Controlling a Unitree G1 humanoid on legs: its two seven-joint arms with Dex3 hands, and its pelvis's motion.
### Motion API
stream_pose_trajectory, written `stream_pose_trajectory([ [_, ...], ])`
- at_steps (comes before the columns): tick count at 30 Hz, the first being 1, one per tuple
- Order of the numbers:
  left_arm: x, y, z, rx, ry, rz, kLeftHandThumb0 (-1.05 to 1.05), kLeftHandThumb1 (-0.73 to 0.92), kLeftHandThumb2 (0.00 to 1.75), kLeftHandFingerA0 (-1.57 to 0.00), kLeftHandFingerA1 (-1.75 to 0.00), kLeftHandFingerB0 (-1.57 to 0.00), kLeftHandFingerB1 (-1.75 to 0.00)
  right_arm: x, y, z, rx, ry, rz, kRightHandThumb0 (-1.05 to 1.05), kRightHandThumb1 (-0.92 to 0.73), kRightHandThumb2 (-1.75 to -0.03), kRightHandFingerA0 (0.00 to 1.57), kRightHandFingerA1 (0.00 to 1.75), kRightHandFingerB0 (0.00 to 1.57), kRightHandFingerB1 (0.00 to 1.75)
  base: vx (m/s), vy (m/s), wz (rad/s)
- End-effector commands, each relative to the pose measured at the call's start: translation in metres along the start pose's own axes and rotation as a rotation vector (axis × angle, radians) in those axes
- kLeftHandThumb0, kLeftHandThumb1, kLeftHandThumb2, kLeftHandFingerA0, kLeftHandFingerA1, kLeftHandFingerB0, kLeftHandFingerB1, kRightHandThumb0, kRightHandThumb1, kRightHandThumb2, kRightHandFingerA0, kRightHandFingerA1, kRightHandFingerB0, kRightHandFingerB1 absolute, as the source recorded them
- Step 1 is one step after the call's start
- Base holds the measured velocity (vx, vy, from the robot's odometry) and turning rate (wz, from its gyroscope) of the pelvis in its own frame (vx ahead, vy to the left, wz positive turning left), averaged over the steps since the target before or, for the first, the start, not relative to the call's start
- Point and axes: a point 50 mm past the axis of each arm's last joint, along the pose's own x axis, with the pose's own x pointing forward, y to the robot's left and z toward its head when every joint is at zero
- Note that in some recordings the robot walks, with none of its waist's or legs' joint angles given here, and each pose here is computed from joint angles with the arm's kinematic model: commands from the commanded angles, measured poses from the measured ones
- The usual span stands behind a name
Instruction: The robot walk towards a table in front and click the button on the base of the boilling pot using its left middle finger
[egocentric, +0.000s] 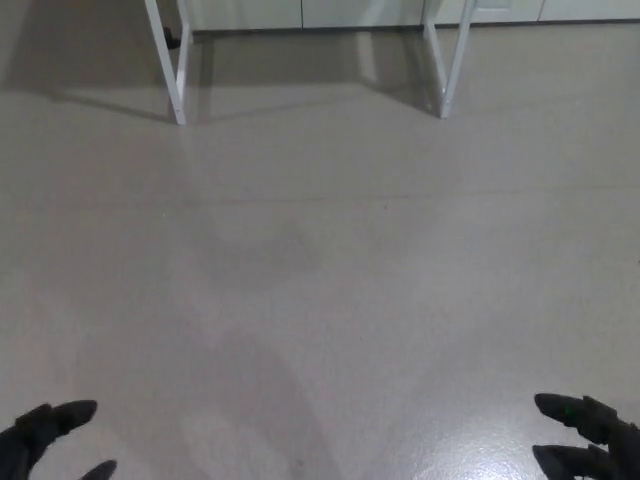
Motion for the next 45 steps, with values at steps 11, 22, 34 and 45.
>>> stream_pose_trajectory([
  [11, -0.024, -0.002, -0.025, 0.003, 0.059, -0.048, -0.52, 0.42, 0.73, -0.51, -0.49, -0.41, -0.45, -0.033, 0.004, -0.036, 0.035, 0.058, 0.018, -0.31, -0.67, -0.60, 0.53, 0.54, 0.42, 0.45, 0.00, 0.000, 0.00],
  [22, -0.023, -0.004, -0.026, 0.015, 0.063, -0.072, -0.52, 0.43, 0.74, -0.54, -0.51, -0.42, -0.46, -0.040, 0.004, -0.043, 0.027, 0.077, 0.019, -0.33, -0.67, -0.60, 0.52, 0.53, 0.42, 0.45, 0.00, 0.000, 0.00],
  [34, -0.020, -0.003, -0.022, 0.011, 0.052, -0.061, -0.50, 0.43, 0.75, -0.56, -0.52, -0.41, -0.47, -0.035, 0.004, -0.039, 0.017, 0.057, 0.029, -0.33, -0.67, -0.60, 0.53, 0.53, 0.42, 0.45, -0.01, -0.028, 0.03],
  [45, -0.019, -0.002, -0.019, 0.036, 0.048, -0.056, -0.53, 0.44, 0.76, -0.58, -0.52, -0.42, -0.46, -0.033, 0.003, -0.036, 0.027, 0.047, 0.040, -0.31, -0.67, -0.60, 0.54, 0.53, 0.42, 0.46, 0.12, 0.214, -0.01],
])
